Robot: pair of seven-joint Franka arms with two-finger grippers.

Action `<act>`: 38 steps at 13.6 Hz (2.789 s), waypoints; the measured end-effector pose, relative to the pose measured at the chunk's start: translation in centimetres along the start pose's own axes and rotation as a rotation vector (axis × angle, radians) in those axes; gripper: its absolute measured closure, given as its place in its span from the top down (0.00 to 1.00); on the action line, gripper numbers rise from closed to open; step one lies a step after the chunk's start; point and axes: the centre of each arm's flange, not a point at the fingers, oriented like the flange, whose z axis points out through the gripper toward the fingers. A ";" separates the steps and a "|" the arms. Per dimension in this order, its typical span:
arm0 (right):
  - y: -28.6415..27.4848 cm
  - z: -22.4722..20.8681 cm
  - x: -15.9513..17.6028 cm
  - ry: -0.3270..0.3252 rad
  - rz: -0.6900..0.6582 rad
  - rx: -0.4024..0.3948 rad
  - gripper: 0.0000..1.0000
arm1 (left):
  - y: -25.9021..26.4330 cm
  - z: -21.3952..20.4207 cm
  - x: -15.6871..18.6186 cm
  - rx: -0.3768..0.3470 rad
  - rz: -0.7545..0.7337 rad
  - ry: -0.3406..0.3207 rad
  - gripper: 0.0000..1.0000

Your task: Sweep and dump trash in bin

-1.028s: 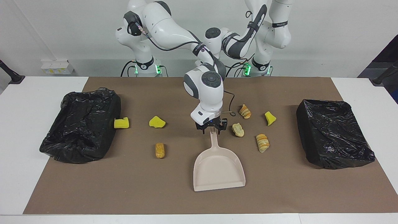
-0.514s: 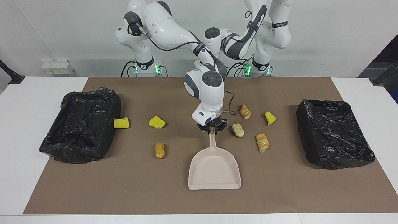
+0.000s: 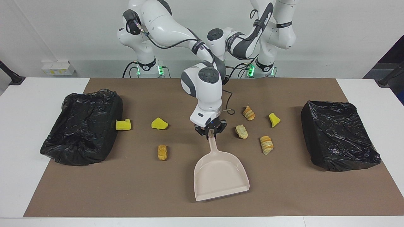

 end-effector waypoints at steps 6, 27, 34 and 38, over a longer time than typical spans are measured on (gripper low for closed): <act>6.5 -6.8 -1.0 -0.099 -0.271 0.018 0.33 | -11.4 -2.6 6.0 0.021 -0.164 0.005 0.26; 6.9 0.1 -10.8 -0.255 -1.386 -0.010 0.33 | -22.3 4.8 8.1 0.040 -0.400 -0.174 0.26; 6.7 0.8 -11.0 -0.249 -1.393 -0.012 0.33 | -14.5 3.8 11.3 -0.143 -0.325 -0.088 0.26; 6.7 0.9 -11.0 -0.251 -1.394 -0.011 0.33 | -8.2 2.5 10.1 -0.204 -0.146 -0.044 0.26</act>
